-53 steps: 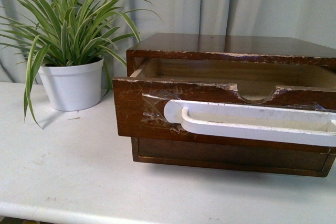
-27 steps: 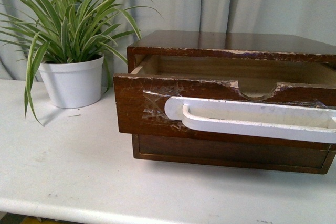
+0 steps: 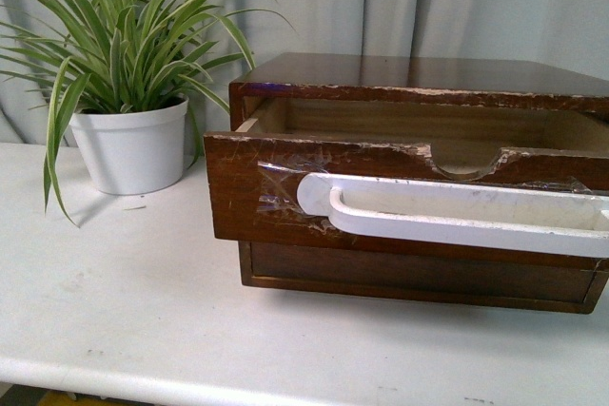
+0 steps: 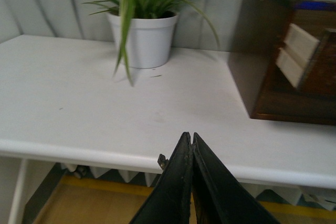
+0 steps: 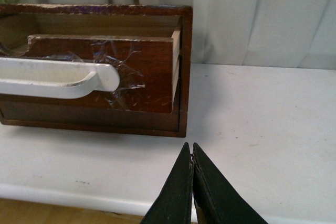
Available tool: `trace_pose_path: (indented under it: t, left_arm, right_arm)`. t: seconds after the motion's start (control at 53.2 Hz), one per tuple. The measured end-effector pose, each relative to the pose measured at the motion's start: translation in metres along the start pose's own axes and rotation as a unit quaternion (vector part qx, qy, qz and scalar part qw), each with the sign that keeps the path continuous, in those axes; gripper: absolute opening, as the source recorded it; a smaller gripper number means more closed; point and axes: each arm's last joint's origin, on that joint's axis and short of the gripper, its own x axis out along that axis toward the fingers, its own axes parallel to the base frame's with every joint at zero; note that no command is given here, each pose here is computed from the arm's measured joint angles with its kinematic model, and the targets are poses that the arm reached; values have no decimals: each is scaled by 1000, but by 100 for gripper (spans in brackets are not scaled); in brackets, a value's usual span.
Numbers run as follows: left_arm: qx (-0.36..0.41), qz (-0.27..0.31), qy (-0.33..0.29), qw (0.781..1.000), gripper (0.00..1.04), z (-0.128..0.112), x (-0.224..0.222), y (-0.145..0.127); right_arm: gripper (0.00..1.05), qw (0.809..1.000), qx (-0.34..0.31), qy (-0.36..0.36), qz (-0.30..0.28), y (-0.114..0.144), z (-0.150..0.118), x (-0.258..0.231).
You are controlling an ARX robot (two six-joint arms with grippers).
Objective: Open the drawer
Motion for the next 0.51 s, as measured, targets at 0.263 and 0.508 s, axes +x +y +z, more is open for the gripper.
trace_pose_path:
  t: [0.263, 0.508]
  left_arm:
    - [0, 14, 0, 1000, 4, 0, 0, 4]
    - [0, 14, 0, 1000, 18, 0, 0, 4]
  right_arm:
    - [1, 1000, 0, -1, -3, 0, 0, 0]
    - [14, 1000, 0, -1, -3, 0, 0, 0]
